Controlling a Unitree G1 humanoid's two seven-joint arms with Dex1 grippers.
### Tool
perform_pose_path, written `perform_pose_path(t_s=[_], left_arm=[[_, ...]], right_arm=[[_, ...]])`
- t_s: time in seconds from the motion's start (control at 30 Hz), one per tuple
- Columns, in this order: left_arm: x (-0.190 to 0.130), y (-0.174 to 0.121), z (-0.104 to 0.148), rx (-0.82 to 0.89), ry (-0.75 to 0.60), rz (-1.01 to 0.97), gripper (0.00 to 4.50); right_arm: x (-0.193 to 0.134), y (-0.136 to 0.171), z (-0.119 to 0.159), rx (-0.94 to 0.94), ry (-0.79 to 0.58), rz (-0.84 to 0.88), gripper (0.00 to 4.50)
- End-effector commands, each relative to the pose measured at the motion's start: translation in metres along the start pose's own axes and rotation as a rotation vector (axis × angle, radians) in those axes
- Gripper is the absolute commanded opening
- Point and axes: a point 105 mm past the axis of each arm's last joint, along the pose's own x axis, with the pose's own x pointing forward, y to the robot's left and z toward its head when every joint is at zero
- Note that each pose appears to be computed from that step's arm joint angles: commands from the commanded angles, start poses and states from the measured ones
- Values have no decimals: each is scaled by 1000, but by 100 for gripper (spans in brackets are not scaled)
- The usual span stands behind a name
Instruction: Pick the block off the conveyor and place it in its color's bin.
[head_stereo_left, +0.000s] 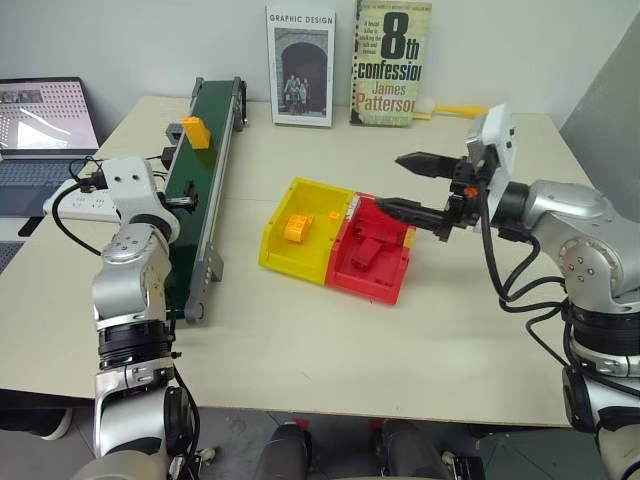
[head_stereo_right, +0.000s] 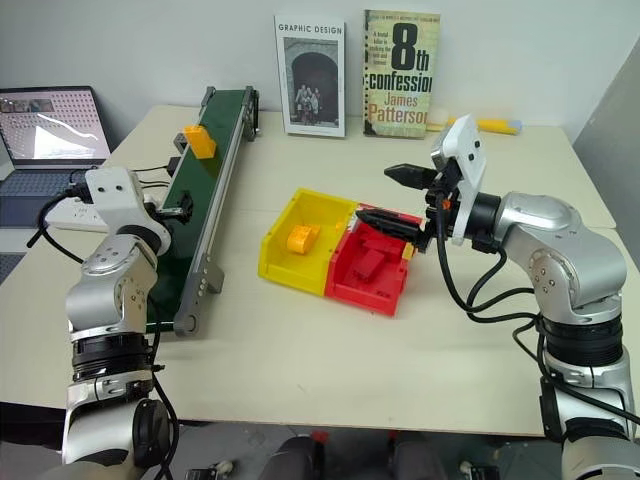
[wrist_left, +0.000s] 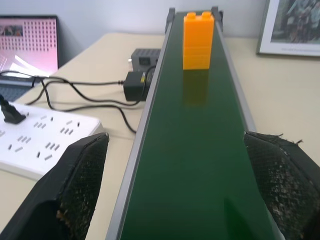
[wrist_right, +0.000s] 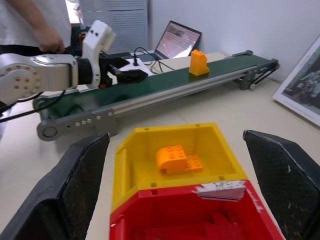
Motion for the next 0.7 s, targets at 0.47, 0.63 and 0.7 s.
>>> perform_pose_path(t_s=[0.47, 0.63, 0.7], left_arm=[[7, -10, 19, 8, -68, -24, 447], [9, -11, 18, 9, -64, -24, 447], [9, -12, 18, 10, -63, -26, 447]], right_arm=[[-2, 13, 21, -37, -47, -13, 450], [-2, 13, 20, -37, -37, -20, 450], [-2, 12, 20, -34, -41, -25, 450]])
